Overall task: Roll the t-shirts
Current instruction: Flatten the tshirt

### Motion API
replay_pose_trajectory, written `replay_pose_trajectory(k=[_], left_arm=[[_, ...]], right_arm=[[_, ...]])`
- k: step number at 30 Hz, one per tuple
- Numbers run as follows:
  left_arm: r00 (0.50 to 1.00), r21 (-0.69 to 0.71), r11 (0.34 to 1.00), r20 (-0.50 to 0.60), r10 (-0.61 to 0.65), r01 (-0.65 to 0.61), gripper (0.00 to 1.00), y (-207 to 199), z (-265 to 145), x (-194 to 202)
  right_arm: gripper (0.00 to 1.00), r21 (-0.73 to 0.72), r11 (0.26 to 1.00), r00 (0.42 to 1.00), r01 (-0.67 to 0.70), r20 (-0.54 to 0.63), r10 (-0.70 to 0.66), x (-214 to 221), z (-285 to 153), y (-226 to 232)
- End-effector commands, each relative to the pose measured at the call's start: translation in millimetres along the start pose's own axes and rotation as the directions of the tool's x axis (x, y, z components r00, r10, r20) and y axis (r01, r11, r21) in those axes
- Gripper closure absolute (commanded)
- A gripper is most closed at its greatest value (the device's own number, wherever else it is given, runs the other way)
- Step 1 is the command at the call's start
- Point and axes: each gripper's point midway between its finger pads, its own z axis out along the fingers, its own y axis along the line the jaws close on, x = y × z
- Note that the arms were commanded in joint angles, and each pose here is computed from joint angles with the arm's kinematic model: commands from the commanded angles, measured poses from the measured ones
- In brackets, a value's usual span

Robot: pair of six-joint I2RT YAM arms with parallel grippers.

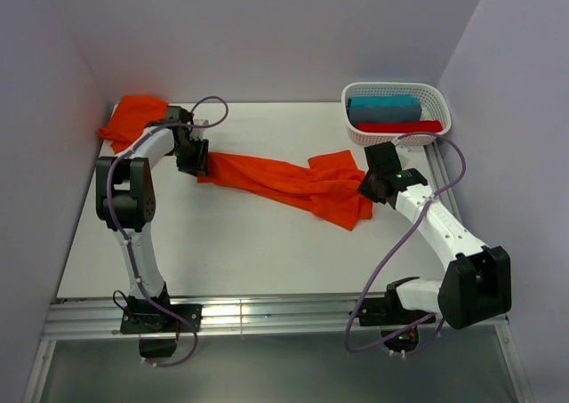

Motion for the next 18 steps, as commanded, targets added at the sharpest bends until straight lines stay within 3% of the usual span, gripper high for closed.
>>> replay_pose_trajectory(k=[1,12,18], left_arm=[[1.000,0.026,1.000,0.010,-0.008,0.008,0.55,-3,4,0],[1.000,0.020,1.000,-0.002,-0.009,0.009,0.61,-2,8,5],[1.000,0.018,1.000,0.013,-0.003,0.003,0.86,-5,-4,1]], right_arm=[[1.00,-0.023,1.000,1.000,-0.002,0.029,0.003,-7,-2,2],[1.00,-0.028,1.000,1.000,-0.003,0.025,0.003,-5,0,3],[1.00,-0.032,0.999,1.000,-0.003,0.029,0.003,-7,-4,4]])
